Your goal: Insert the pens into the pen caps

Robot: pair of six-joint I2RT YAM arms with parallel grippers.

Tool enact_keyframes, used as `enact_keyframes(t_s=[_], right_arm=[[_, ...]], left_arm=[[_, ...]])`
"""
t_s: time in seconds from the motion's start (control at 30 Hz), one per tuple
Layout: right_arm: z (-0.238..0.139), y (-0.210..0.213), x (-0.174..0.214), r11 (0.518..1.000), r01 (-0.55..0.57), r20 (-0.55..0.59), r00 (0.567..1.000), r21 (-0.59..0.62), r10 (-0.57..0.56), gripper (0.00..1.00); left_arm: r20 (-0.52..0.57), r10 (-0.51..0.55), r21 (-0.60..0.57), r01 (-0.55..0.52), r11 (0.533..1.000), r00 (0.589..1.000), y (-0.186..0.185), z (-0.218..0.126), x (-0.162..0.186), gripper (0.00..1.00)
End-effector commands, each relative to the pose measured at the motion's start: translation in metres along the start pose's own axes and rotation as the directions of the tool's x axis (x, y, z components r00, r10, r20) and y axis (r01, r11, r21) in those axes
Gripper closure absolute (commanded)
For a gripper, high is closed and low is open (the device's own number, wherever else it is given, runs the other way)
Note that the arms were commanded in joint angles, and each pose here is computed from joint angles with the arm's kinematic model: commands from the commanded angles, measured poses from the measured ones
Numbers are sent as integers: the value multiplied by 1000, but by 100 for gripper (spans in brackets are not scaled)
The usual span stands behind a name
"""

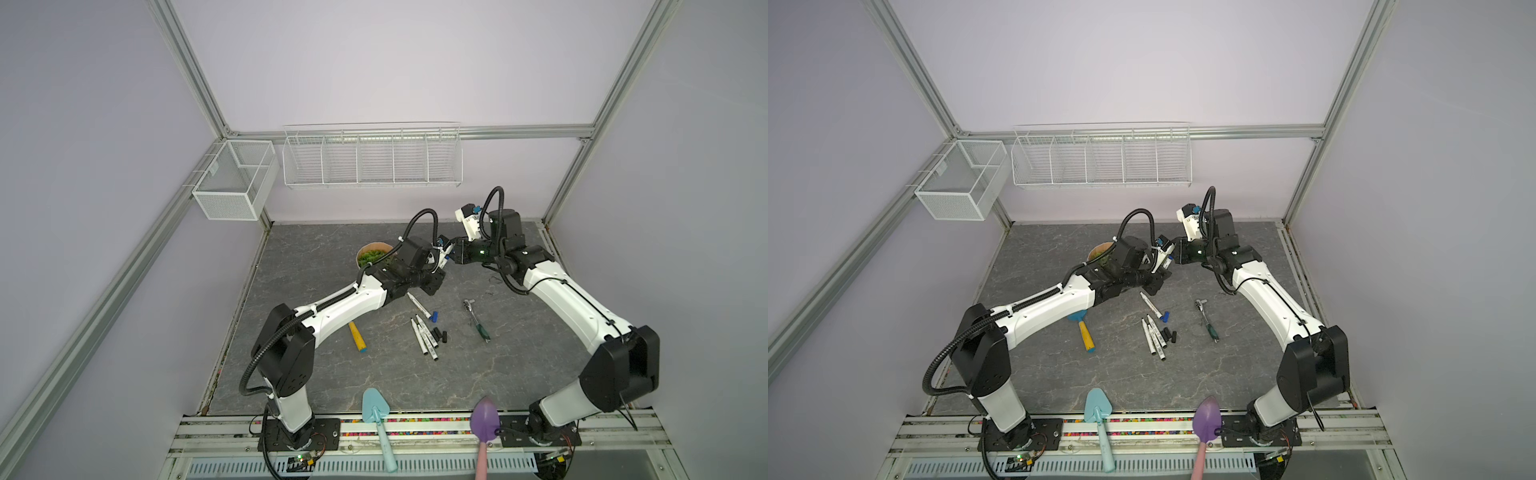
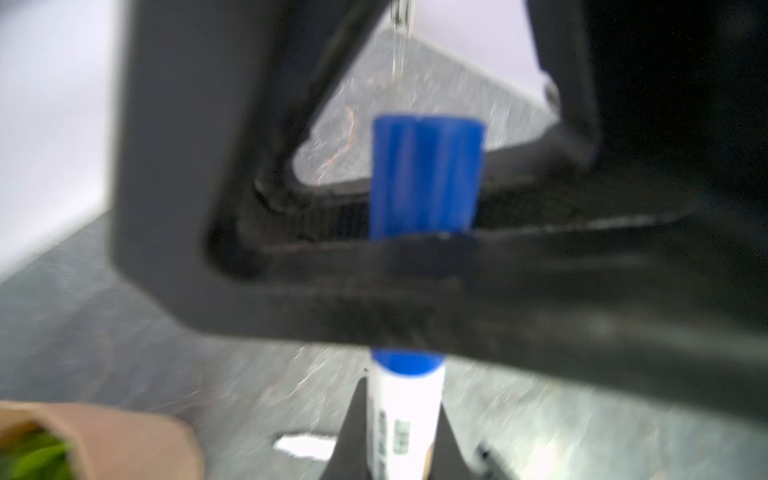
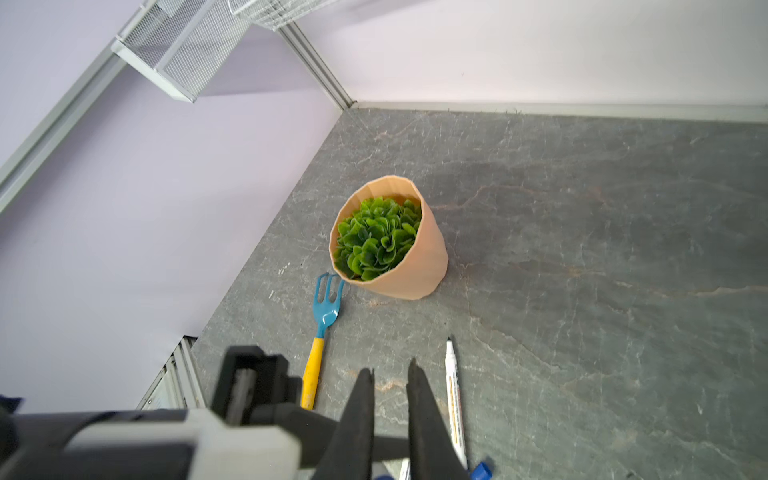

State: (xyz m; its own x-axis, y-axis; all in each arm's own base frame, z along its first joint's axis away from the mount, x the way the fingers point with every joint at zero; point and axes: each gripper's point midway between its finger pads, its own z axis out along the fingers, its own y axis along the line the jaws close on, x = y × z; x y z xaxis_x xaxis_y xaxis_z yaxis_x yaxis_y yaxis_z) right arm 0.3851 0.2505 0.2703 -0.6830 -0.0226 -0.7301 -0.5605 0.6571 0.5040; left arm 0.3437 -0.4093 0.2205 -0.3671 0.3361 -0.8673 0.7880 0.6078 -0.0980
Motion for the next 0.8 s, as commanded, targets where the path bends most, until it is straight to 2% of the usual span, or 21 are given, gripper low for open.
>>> enact_keyframes(t_s=[0.0, 0.07, 0.13, 0.3, 0.4, 0.5, 0.57, 0.63, 0.77], right_arm=[[-15, 85, 145, 890, -352, -565, 813, -289, 138, 93], [-15, 88, 140, 884, -357, -559, 817, -302, 139, 93], [-14, 88, 142, 885, -360, -570, 810, -295, 140, 93], [-15, 83, 155, 895, -361, -593, 792, -262, 145, 93], [-15, 79, 149, 905, -344, -570, 808, -249, 150, 93], [-18, 68, 139, 919, -329, -536, 827, -218, 169, 93], [-21, 57, 139, 919, -346, -524, 827, -189, 204, 93], [-23, 47, 143, 914, -373, -527, 815, -160, 240, 93], [-25, 39, 156, 910, -396, -547, 792, -124, 271, 93]], left_arm=[[952, -295, 295, 12, 955, 84, 24, -236, -252, 100], [915, -390, 390, 19, 921, 101, 29, -225, -242, 100], [908, -407, 404, 45, 913, 101, 34, -218, -236, 100], [938, -331, 324, 81, 943, 100, 44, -217, -238, 100], [937, -313, 309, 54, 950, 151, 36, -211, -238, 100], [930, -326, 317, 75, 945, 170, 39, -207, -224, 100], [928, -336, 324, 96, 941, 160, 46, -213, -215, 100], [930, -343, 331, 110, 937, 130, 56, -224, -210, 100], [949, -301, 288, 136, 948, 93, 72, -244, -210, 100]])
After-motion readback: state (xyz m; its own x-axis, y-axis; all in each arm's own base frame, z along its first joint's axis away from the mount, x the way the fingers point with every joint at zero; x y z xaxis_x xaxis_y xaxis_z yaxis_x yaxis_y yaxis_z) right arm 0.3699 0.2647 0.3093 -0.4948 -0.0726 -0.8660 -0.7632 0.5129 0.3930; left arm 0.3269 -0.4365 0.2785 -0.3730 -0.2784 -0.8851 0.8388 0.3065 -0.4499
